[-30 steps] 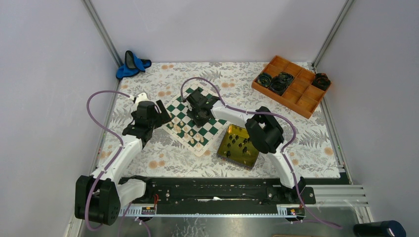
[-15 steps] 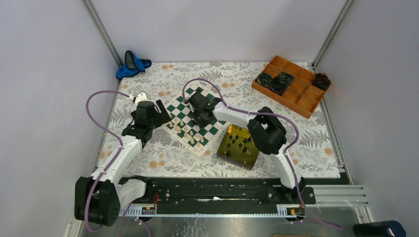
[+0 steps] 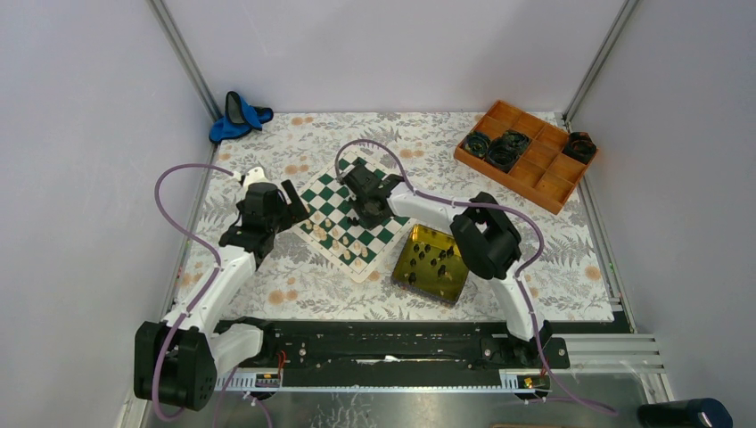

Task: Set up the chess pieces on the board
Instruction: Pick up the chess piece from the chessboard, then place the chess piece on the chessboard.

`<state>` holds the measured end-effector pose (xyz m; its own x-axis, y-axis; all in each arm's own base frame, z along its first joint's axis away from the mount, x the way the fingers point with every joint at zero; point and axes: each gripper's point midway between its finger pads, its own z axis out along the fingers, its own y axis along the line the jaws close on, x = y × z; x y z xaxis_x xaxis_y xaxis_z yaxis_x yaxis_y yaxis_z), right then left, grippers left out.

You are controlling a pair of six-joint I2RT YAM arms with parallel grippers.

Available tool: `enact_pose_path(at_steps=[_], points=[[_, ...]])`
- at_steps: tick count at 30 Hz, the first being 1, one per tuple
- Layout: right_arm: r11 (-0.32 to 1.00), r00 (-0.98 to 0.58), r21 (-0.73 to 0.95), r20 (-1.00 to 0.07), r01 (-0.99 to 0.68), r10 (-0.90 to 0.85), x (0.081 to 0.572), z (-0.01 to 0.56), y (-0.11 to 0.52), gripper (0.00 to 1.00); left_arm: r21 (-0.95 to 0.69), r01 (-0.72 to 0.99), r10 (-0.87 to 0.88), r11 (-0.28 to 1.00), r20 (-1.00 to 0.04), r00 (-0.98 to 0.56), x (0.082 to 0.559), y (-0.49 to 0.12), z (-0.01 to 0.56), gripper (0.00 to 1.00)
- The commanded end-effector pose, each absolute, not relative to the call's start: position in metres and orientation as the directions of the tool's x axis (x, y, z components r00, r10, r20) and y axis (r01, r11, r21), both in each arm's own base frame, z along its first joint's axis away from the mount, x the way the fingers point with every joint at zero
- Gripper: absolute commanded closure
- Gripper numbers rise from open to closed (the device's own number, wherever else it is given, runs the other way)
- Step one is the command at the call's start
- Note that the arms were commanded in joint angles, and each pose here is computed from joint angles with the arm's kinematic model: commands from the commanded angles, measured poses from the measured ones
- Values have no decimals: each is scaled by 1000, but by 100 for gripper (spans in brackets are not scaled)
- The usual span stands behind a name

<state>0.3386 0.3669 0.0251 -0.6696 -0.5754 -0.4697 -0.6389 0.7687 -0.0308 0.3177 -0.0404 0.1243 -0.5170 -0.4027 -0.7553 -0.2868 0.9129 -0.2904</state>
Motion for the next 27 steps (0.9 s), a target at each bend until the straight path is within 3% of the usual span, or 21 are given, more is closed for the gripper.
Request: enact_pose_path(at_steps=[1,14,27], points=[[825,-675,-56,-545,-563,-497,368,70,348,92,-311,-261,-402,914,-783,-475,323,-43,135,1],[899,-742,-76,-538,-431,-401,418,63,300,92,-312,-255,-400,915,-779,-483,322,-44,132,1],[913,-767,-76,-516,-402,-381,433,46,287,92,-308,-258,-399,915,-776,-488,323,-44,130,1]])
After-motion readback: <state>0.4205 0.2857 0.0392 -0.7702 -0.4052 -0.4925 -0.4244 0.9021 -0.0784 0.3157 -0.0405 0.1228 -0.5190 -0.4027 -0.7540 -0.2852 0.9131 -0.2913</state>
